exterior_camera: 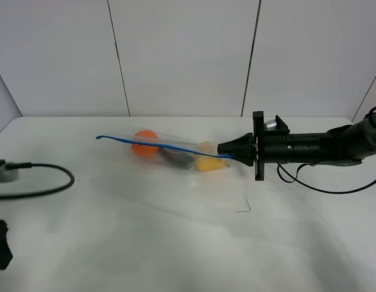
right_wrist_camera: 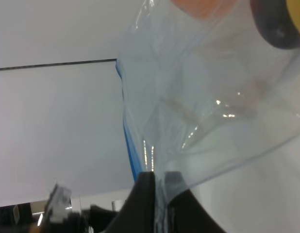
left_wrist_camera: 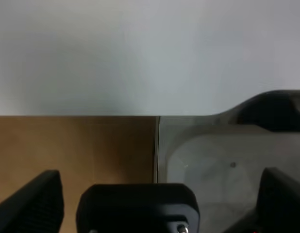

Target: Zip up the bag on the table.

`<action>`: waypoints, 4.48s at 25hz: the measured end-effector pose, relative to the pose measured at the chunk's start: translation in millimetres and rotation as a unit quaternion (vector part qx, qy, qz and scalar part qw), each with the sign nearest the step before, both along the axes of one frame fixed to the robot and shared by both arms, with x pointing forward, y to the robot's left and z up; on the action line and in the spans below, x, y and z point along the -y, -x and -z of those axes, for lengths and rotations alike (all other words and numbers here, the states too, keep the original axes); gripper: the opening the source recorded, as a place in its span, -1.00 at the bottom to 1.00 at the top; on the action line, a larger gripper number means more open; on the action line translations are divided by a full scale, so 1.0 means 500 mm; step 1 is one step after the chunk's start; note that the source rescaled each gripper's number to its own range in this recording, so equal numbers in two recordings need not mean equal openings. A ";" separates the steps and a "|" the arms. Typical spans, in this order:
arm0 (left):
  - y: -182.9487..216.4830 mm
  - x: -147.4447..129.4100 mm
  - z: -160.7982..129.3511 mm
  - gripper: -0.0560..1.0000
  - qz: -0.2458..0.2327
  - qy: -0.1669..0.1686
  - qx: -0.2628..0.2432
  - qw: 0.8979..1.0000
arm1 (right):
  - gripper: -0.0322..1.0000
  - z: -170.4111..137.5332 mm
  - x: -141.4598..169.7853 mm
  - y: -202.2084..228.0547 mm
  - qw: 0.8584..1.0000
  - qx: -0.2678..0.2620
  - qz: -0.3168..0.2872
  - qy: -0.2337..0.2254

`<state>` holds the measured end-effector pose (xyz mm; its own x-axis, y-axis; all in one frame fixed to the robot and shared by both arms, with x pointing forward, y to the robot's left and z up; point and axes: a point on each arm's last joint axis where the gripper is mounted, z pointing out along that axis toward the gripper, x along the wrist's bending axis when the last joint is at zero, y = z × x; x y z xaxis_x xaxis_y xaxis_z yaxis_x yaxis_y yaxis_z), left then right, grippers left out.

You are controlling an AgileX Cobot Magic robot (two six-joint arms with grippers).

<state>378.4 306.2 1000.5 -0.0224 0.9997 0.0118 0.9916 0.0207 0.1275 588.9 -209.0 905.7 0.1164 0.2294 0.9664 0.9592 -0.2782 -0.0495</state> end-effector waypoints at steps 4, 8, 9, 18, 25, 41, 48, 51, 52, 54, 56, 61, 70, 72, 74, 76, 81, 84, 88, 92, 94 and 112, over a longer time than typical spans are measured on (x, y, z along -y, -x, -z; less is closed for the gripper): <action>0.057 0.002 -0.009 0.98 0.000 -0.002 0.065 0.998 | -0.93 0.000 0.000 0.000 1.000 0.000 0.000 0.000; 0.093 0.003 -0.041 0.98 0.006 -0.006 0.145 0.989 | -0.93 0.000 0.000 0.000 1.000 0.000 -0.001 0.001; 0.101 0.003 -0.046 0.98 0.007 -0.006 0.160 0.987 | -0.93 0.000 0.000 0.000 1.000 0.000 -0.001 0.001; 0.158 0.004 -0.076 0.98 0.024 -0.017 0.262 0.965 | -0.93 0.000 0.000 0.001 1.000 0.000 -0.002 0.001; 0.162 0.004 -0.078 0.98 0.026 -0.018 0.268 0.963 | -0.93 0.001 0.000 0.001 1.000 0.000 -0.003 0.002; 0.289 0.008 -0.101 0.98 0.023 -0.027 0.464 0.885 | -0.76 0.001 0.000 0.002 1.000 -0.003 -0.005 0.003; 0.290 0.008 -0.101 0.98 0.023 -0.028 0.467 0.883 | 0.75 0.011 0.001 0.007 0.999 -0.033 -0.015 0.027; 0.290 0.008 -0.101 0.98 0.023 -0.028 0.467 0.883 | 0.87 0.005 0.002 0.000 0.997 -0.030 -0.047 0.057; 0.290 0.008 -0.101 0.98 0.023 -0.028 0.467 0.883 | 0.88 0.002 0.004 -0.006 0.995 -0.029 -0.060 0.076; 0.290 0.008 -0.101 0.98 0.023 -0.028 0.467 0.883 | 0.90 -0.005 0.009 -0.020 0.989 -0.029 -0.084 0.120; 0.290 0.008 -0.101 0.98 0.023 -0.028 0.468 0.883 | 0.90 -0.015 0.018 -0.037 0.978 -0.024 -0.110 0.177; 0.290 0.008 -0.101 0.98 0.023 -0.028 0.468 0.883 | 0.90 -0.059 0.059 -0.088 0.929 -0.020 -0.141 0.342; 0.290 0.008 -0.101 0.98 0.023 -0.028 0.468 0.883 | 0.90 -0.158 0.140 -0.158 0.818 0.021 -0.114 0.563; 0.289 0.008 -0.101 0.98 0.023 -0.028 0.468 0.883 | 0.90 -0.162 0.148 -0.156 0.811 0.013 -0.120 0.573; 0.289 0.008 -0.102 0.98 0.023 -0.028 0.469 0.883 | 0.90 -0.162 0.156 -0.151 0.810 -0.001 -0.125 0.573; 0.289 0.008 -0.102 0.98 0.023 -0.028 0.469 0.883 | 0.90 -0.162 0.163 -0.148 0.811 -0.010 -0.127 0.572; 0.289 0.008 -0.102 0.98 0.023 -0.028 0.469 0.882 | 0.90 -0.162 0.163 -0.145 0.811 -0.017 -0.122 0.572; 0.289 0.008 -0.102 0.98 0.023 -0.028 0.469 0.882 | 0.90 -0.165 0.163 -0.113 0.811 -0.030 -0.126 0.571; 0.289 0.008 -0.102 0.98 0.023 -0.028 0.469 0.882 | 0.90 -0.183 0.166 -0.022 0.804 -0.049 -0.143 0.575; 0.289 0.008 -0.102 0.98 0.023 -0.028 0.469 0.882 | 0.90 -0.197 0.166 0.112 0.802 -0.072 -0.159 0.571; 0.289 0.008 -0.102 0.98 0.023 -0.028 0.469 0.882 | 0.90 -0.199 0.166 0.185 0.801 -0.079 -0.165 0.570; 0.289 0.008 -0.102 0.98 0.023 -0.028 0.469 0.882 | 0.90 -0.282 0.168 0.610 0.754 0.262 0.102 0.593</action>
<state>233.8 302.1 1051.4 -0.0072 0.9982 0.0588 0.4490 -0.0493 0.8922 283.7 -293.3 1046.5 -0.0599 0.9980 0.0207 0.6920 0.0266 0.7214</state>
